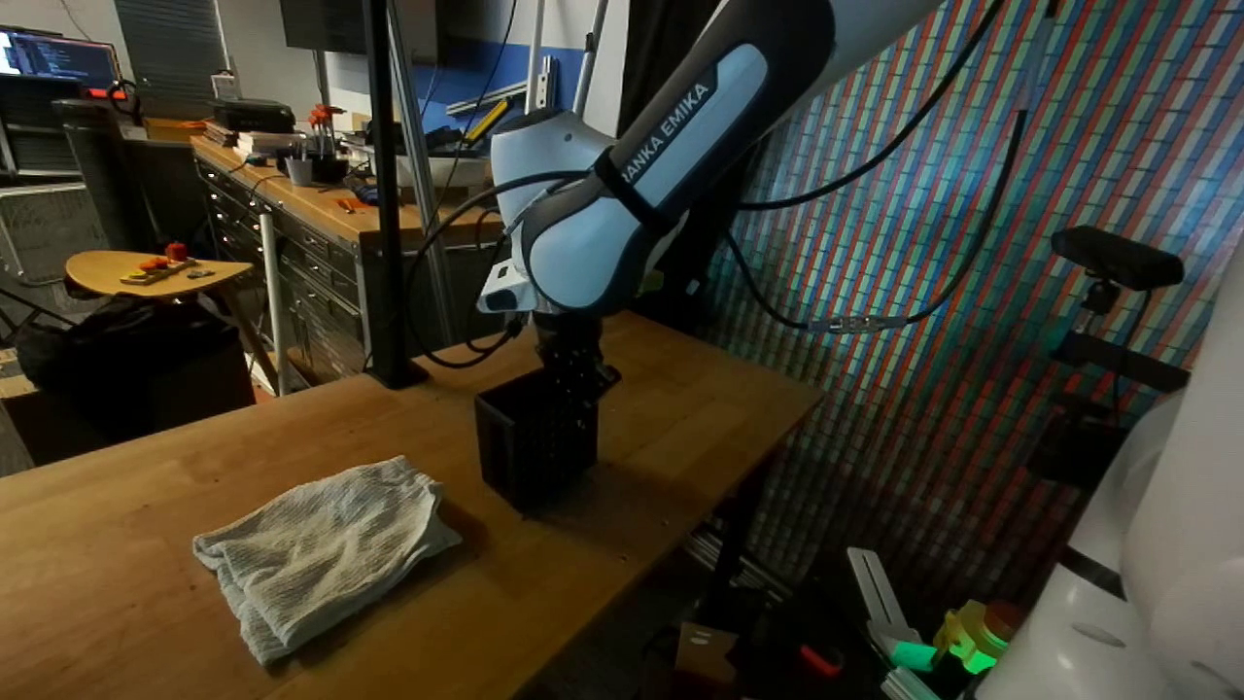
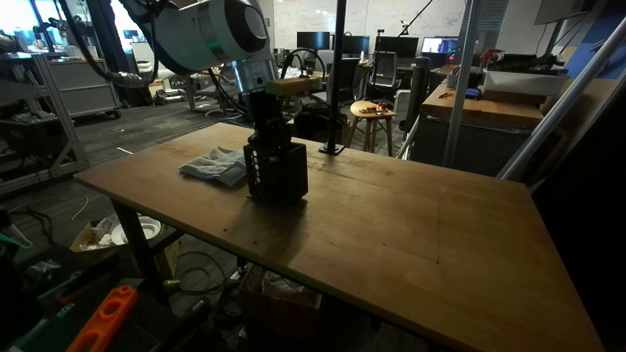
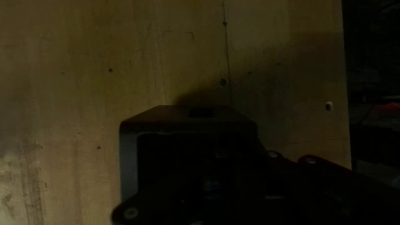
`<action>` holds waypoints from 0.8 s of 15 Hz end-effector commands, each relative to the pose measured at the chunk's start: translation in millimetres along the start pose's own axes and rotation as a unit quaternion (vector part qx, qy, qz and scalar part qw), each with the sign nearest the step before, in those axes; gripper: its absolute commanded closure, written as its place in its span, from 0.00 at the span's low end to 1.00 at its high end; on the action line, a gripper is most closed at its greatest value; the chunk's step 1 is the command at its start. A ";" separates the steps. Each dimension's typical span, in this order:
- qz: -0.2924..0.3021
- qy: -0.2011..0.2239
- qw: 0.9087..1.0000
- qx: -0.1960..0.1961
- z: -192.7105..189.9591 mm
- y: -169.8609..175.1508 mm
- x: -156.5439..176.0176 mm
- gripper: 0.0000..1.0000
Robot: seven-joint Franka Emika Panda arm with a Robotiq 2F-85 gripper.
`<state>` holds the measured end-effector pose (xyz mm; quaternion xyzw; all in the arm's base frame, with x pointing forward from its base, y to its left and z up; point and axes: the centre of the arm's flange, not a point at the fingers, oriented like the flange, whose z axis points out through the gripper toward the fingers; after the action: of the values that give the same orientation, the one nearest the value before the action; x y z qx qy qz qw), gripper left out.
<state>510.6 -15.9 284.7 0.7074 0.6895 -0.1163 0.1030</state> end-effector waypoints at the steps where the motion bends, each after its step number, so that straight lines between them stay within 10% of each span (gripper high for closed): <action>1: -0.041 -0.007 0.998 -0.037 -5.2 12.9 -5.5 0.98; 12: 0.032 0.024 0.999 -0.023 17.3 51.1 -47.2 0.98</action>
<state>539.9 -60.3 280.6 0.7194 0.6791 -0.0945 0.1116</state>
